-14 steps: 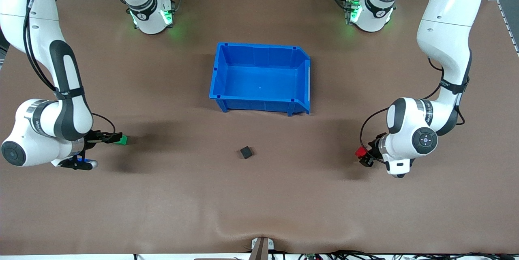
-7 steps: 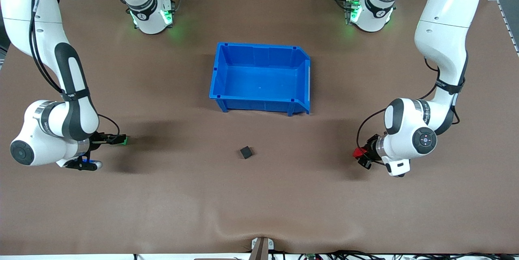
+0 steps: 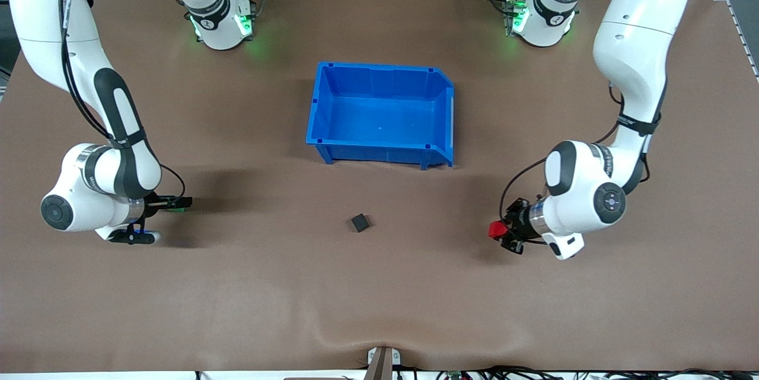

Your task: Attach green and red cubes to black cube

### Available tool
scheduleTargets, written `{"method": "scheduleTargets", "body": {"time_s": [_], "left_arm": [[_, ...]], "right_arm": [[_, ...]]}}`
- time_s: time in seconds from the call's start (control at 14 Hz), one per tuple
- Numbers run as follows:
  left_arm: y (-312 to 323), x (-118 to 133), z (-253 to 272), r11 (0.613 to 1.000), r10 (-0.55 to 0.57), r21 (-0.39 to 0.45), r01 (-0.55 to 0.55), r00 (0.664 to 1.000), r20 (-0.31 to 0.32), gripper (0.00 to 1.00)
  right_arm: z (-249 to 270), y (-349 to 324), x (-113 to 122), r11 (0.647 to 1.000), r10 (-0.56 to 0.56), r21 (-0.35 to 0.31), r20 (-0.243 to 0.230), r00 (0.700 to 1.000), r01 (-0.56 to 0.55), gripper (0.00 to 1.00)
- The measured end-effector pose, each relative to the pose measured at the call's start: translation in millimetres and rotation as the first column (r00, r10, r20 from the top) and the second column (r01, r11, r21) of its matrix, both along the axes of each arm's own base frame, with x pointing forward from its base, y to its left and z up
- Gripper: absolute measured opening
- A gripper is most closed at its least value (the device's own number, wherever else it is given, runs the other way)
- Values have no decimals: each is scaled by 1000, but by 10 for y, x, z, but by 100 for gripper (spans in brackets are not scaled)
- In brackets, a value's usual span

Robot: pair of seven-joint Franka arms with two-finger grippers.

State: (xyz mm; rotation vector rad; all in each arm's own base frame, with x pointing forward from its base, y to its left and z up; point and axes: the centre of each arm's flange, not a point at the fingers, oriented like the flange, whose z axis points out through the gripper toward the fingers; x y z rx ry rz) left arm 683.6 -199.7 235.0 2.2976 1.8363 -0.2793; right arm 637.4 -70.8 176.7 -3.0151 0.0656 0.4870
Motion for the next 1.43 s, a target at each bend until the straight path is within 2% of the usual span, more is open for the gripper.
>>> {"method": "scheduleTargets", "body": {"time_s": [0.36, 0.5, 0.79, 1.0, 1.14, 1.29, 1.43], "left_arm": [[-674, 18, 222, 981, 193, -27, -193, 981, -4, 40], [-940, -10, 207, 961, 272, -46, -272, 962, -10, 40], [-1634, -137, 241, 886, 449, -113, -449, 893, -27, 40], [-2043, -242, 276, 826, 542, -145, -544, 839, -60, 40], [-2210, -337, 193, 801, 576, -135, -583, 813, -90, 40], [-2309, -420, 46, 787, 596, -113, -607, 795, -114, 40], [-2418, -519, -126, 786, 600, -90, -612, 789, -132, 40]], "right_arm": [[-33, -1, -18, 1000, 2, -1, 5, 1000, -2, 100], [-34, -1, -19, 1000, 2, -1, 5, 1000, -2, 84], [-9, -4, 11, 1000, 0, -2, 21, 1000, 0, 39], [91, 1, 91, 1000, 6, -3, 46, 999, -6, 41], [226, 29, 193, 997, 73, 9, 84, 994, -74, 41], [400, 94, 323, 977, 204, 28, 138, 969, -210, 40], [574, 184, 456, 938, 333, 34, 192, 923, -345, 40]]}}
